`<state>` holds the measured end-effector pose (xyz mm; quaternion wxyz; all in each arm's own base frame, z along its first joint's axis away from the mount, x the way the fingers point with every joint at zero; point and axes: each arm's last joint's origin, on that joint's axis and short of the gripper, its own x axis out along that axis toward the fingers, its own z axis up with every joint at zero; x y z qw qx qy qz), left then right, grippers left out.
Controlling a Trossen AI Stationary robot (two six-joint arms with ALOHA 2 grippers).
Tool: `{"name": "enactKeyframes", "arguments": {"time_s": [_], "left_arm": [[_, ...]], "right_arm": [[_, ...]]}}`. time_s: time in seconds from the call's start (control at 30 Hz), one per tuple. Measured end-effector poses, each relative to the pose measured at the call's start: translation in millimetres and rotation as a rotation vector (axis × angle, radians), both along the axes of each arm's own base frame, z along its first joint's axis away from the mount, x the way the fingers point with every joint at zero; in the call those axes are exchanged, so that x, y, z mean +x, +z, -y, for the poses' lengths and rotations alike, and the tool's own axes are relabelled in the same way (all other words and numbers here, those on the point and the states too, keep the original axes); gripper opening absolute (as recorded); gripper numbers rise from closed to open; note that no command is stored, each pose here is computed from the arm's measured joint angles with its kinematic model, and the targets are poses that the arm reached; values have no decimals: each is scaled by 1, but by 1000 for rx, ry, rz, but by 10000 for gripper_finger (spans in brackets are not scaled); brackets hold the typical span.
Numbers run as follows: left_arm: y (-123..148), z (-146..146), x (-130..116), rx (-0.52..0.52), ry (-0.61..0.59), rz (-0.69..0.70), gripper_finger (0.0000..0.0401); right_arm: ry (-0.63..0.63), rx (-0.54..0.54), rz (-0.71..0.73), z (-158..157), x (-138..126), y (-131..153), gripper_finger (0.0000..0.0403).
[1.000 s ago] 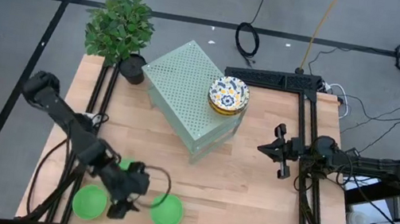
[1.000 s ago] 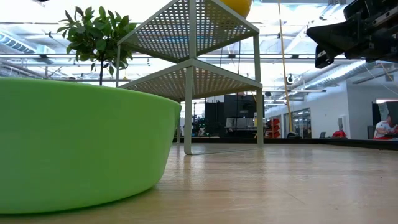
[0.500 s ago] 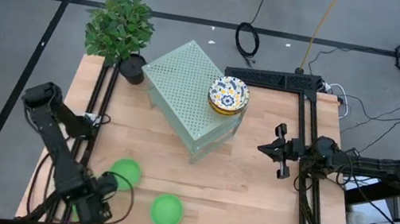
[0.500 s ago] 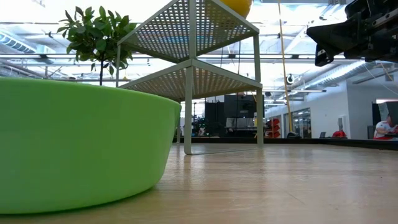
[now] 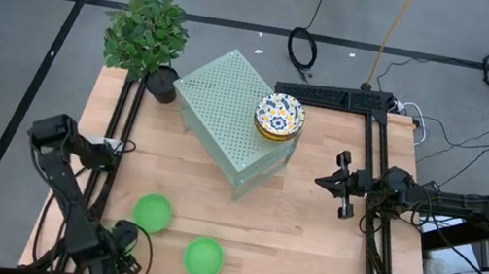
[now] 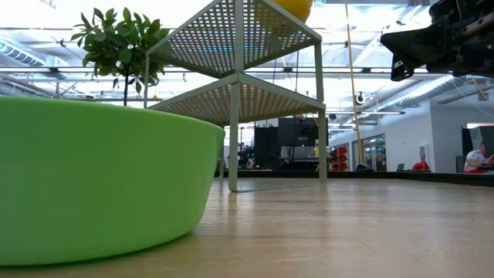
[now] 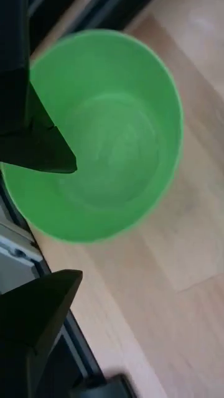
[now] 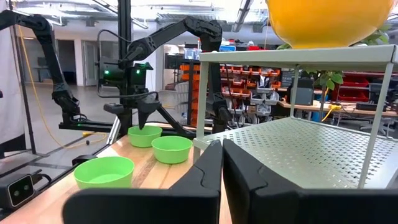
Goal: Pick & Place Mini bowls
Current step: Put the bottom left green bowl on the shelf
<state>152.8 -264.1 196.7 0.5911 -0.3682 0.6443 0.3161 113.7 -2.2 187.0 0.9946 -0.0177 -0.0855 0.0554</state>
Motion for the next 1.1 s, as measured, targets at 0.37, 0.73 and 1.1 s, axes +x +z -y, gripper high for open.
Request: {"name": "enactKeyframes", "arguments": {"time_s": [0.37,0.73,1.1], "left_arm": [[-10,-5,30,-47,54,28,269],[-40,-35,53,-24,11,104,269],[-49,-71,87,95,-70,287,269]], "right_arm": [[1,2,0,0,0,0,0],[2,2,0,0,0,0,0],[2,4,-1,0,0,0,0]]}}
